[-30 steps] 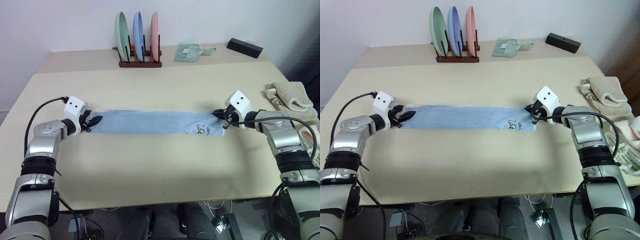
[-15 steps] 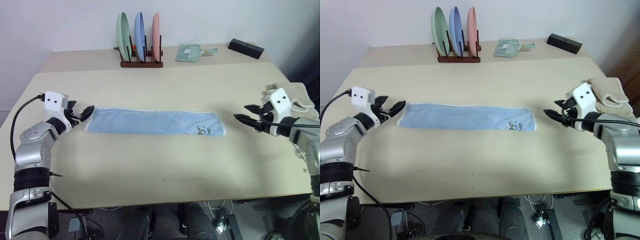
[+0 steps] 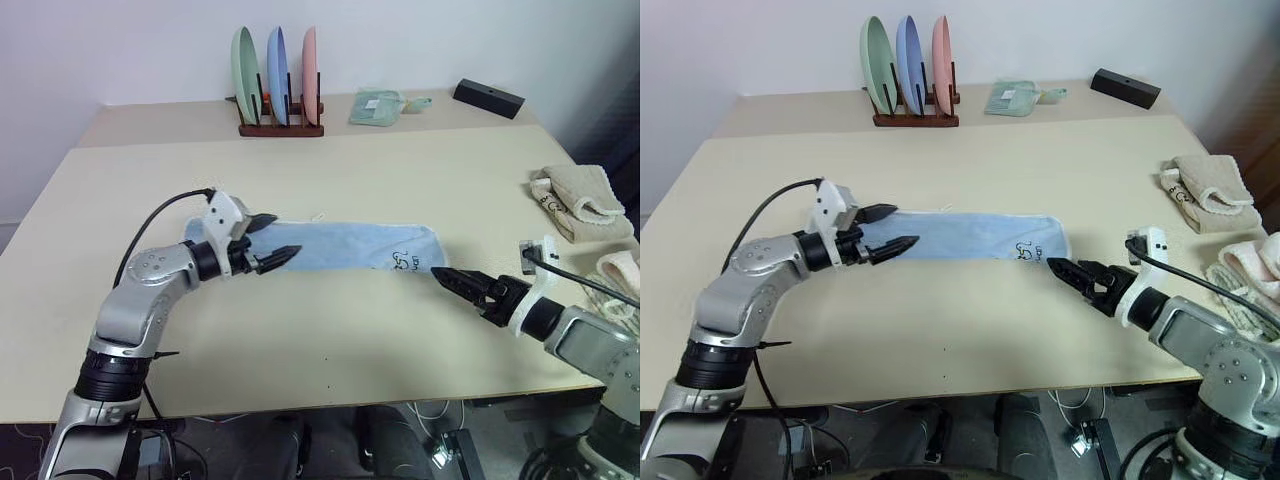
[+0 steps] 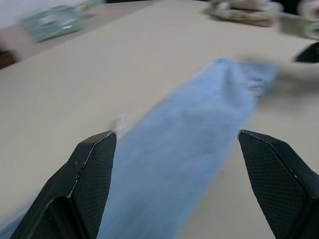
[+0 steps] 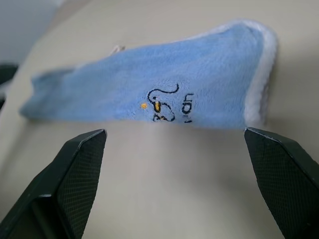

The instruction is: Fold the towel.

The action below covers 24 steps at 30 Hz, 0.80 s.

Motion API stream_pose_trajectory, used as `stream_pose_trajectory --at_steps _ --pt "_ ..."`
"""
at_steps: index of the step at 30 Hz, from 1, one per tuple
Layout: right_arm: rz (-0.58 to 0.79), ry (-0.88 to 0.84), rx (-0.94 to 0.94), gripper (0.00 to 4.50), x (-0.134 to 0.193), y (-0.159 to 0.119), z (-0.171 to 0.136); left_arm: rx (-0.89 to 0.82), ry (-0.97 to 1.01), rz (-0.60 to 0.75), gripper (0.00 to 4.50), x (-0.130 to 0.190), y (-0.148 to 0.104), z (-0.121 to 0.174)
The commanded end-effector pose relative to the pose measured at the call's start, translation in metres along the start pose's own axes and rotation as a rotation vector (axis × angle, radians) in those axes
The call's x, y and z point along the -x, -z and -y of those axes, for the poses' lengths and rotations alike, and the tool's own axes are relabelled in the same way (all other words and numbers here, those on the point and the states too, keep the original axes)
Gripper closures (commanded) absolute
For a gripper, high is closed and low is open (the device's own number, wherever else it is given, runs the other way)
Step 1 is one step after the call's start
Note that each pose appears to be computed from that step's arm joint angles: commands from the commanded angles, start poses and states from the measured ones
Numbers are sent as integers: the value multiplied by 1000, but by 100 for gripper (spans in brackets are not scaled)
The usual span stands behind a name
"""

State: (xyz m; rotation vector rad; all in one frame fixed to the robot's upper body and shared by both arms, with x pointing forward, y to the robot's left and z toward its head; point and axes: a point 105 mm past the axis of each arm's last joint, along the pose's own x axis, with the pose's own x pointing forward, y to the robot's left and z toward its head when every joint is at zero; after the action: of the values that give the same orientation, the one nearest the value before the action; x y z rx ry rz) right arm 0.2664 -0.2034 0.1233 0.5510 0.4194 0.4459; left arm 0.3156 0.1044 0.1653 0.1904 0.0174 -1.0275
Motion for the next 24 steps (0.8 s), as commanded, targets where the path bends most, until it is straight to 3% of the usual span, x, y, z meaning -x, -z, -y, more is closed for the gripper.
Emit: stream_pose_trajectory --at_steps 1,5,13,16,23,24 --pt "47 67 -107 3 -12 3 1 -8 74 28 52 -10 -9 16" --pt "40 118 -193 3 -26 11 2 -19 75 24 52 -10 -8 16" --pt "134 258 -417 3 -54 -7 27 1 123 31 52 -6 -11 30" --pt "156 282 -455 81 -57 -9 31 5 112 30 52 -5 -11 30" --pt "193 310 -448 443 -53 -15 34 11 104 28 52 -4 -9 31" --pt "199 319 -436 443 -51 -17 35 12 104 28 52 -4 -9 31"
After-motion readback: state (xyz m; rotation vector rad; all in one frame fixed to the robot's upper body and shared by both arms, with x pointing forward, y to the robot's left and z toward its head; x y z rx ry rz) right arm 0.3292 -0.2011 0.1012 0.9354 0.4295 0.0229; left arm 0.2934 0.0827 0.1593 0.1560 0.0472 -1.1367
